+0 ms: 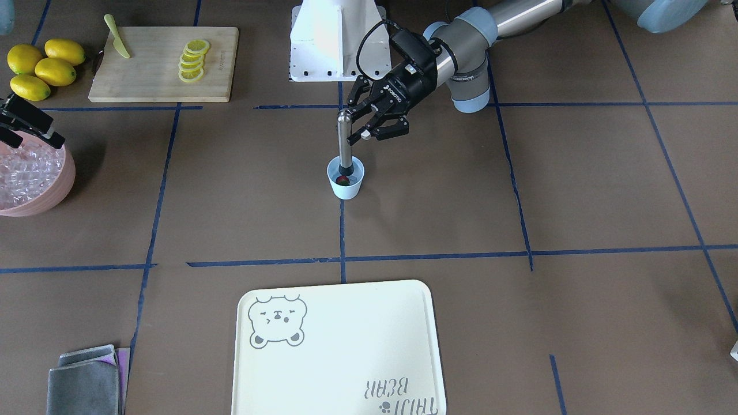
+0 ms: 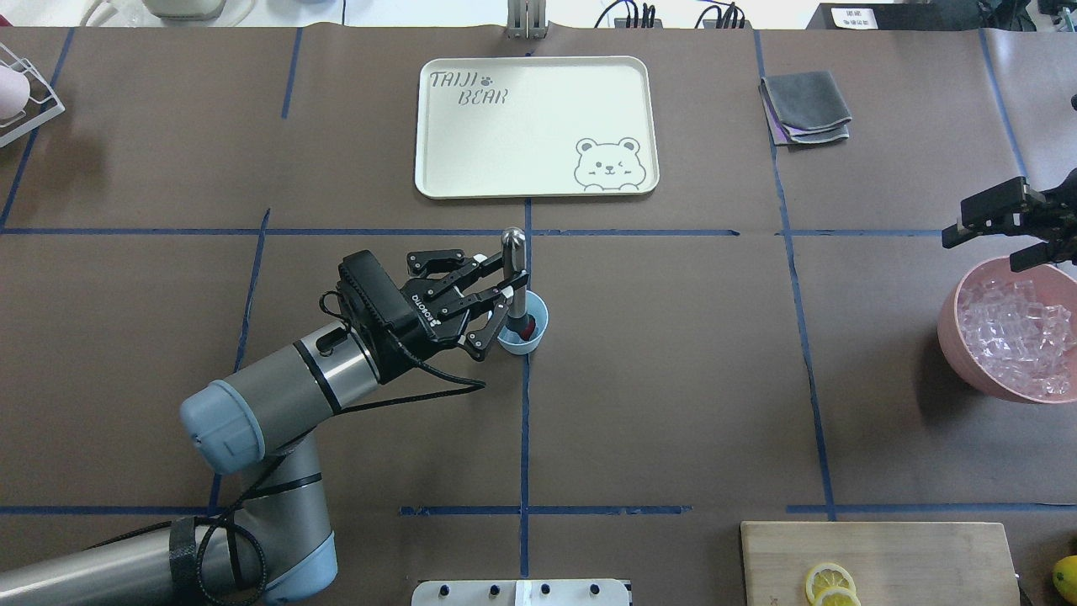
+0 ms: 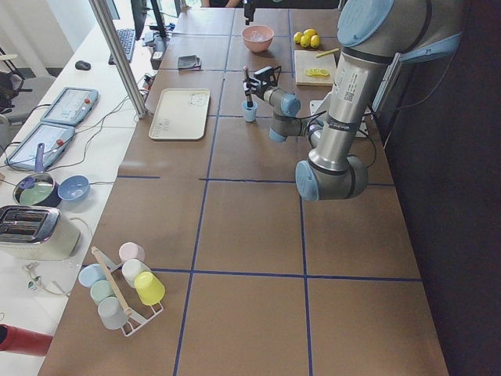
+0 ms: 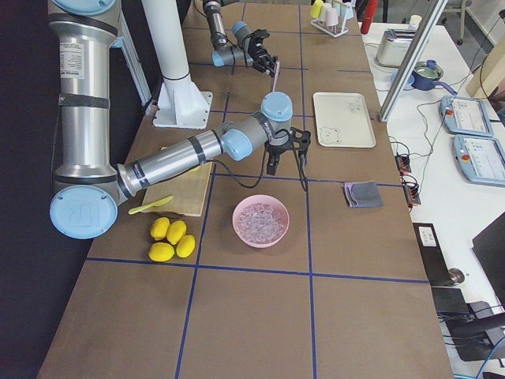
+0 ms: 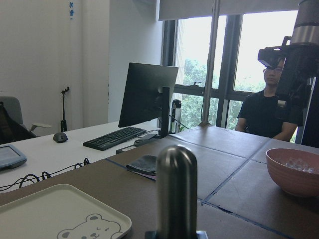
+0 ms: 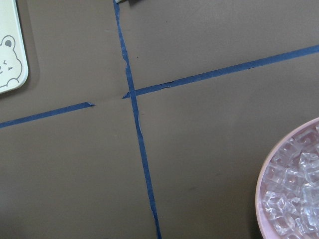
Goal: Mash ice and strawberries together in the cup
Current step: 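Press the muddler down into the cup repeatedly with the left gripper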
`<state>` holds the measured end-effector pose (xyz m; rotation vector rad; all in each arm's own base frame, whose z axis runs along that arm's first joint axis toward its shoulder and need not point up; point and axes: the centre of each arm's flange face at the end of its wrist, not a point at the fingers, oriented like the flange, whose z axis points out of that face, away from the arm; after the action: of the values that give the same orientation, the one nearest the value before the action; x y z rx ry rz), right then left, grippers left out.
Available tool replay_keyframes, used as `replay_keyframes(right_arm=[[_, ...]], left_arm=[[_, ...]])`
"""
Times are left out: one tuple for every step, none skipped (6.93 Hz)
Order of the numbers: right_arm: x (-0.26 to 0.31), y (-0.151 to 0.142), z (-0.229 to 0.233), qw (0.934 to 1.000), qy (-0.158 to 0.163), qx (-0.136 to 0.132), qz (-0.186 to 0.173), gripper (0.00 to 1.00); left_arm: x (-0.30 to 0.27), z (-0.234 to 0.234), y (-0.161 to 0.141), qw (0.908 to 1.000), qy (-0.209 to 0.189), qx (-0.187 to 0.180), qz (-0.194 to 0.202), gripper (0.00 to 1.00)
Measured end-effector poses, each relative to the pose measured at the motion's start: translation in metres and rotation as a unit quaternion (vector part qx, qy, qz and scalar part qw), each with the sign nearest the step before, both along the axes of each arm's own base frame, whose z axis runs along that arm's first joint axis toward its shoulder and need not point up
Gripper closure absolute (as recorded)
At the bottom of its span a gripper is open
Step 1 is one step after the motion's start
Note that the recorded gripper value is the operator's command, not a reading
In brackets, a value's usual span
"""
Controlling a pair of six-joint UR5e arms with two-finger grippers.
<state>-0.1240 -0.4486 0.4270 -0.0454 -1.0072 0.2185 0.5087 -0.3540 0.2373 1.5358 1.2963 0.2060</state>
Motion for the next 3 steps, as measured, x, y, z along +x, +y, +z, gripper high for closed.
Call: replay_keyframes(right_arm=[[-0.0001,-0.0003,0.001,1.0,0.0,-0.001,0.0,0.01],[-0.0002,-0.0005,0.0016,1.0,0.001,-0.001,0.0,0.01],[-0.0003,-0.0008,0.0025,1.0,0.001,-0.002,0.0,0.01]], left_arm=[[0.0031,0.0037,0.0007,1.0,-0.003,-0.002,0.0,0.93],[0.0061,0.0059,0.0023,1.0,-0.005,-0.003,0.002,0.93],[0.009,0.0073,0.0054,1.0,-0.006,-0.003,0.005,0.93]])
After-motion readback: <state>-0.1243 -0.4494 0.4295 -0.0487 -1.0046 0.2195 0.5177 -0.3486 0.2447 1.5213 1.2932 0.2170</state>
